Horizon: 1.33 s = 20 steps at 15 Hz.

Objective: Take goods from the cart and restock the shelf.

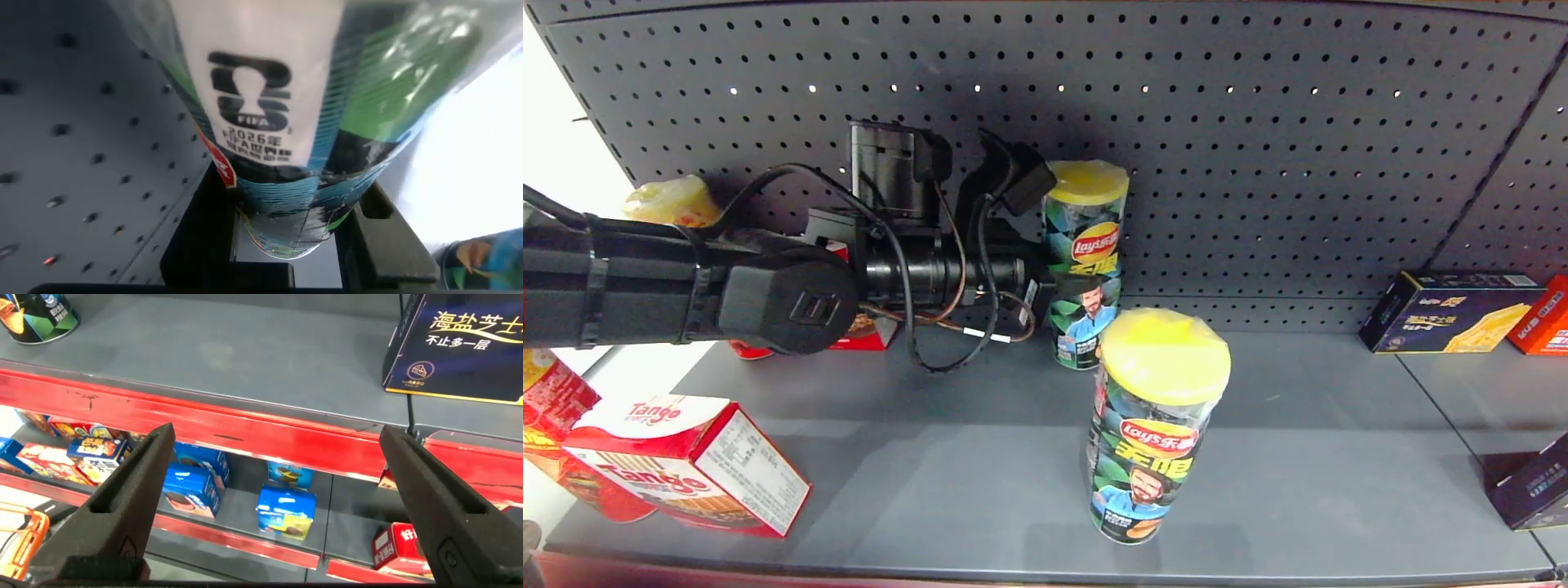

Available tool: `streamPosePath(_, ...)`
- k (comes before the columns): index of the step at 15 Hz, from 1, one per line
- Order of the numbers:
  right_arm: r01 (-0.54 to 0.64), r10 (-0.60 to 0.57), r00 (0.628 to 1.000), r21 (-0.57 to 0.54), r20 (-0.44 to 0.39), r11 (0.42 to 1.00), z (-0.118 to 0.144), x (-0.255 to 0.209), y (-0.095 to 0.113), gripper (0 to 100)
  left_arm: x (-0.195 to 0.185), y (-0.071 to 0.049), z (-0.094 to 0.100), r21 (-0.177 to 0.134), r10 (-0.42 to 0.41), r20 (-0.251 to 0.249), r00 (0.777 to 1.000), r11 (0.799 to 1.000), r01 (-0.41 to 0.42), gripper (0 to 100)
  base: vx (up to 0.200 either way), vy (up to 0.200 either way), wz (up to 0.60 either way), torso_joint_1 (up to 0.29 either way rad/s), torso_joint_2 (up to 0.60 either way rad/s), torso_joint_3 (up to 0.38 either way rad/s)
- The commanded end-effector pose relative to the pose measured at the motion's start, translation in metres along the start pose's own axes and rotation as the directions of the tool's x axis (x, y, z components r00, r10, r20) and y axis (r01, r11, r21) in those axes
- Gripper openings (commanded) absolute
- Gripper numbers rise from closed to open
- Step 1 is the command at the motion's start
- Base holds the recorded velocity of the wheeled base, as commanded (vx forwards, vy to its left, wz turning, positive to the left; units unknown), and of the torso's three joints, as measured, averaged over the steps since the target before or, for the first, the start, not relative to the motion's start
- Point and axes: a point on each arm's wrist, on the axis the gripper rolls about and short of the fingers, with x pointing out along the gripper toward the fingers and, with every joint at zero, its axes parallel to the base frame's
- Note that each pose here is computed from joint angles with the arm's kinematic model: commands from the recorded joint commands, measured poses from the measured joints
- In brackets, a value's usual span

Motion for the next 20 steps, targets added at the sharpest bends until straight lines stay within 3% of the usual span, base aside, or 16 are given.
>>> streamPosePath(1,-0.001,0.001,1.0,0.0,-0.002,1.0,0.0,0.0,0.0,100,0.01,-0.002,-0.008,-0.009,-0.016,-0.017,1.0,1.0,0.016,0,0.0,0.0,0.0,0.0,0.0,0.0)
streamPosePath(10,-0.001,0.001,1.0,0.0,-0.002,1.0,0.0,0.0,0.0,100,0.02,-0.003,-0.02,-0.012,-0.026,-0.028,0.999,1.0,0.026,0,0.0,0.0,0.0,0.0,0.0,0.0)
streamPosePath(11,-0.001,0.001,1.0,0.0,-0.002,1.0,0.0,0.0,0.0,100,0.02,-0.003,-0.021,-0.012,-0.025,-0.029,0.999,1.0,0.024,100,0.0,0.0,0.0,0.0,0.0,0.0)
streamPosePath(16,-0.001,0.001,1.0,0.0,-0.002,1.0,0.0,0.0,0.0,100,0.007,-0.004,-0.015,0.007,0.006,0.018,1.0,1.0,-0.006,100,0.0,0.0,0.0,0.0,0.0,0.0)
streamPosePath(20,0.0,0.0,1.0,0.0,-0.002,1.0,0.0,0.0,0.0,100,-0.024,-0.015,-0.012,0.012,0.076,-0.01,0.997,0.997,-0.076,100,0.0,0.0,0.0,0.0,0.0,0.0)
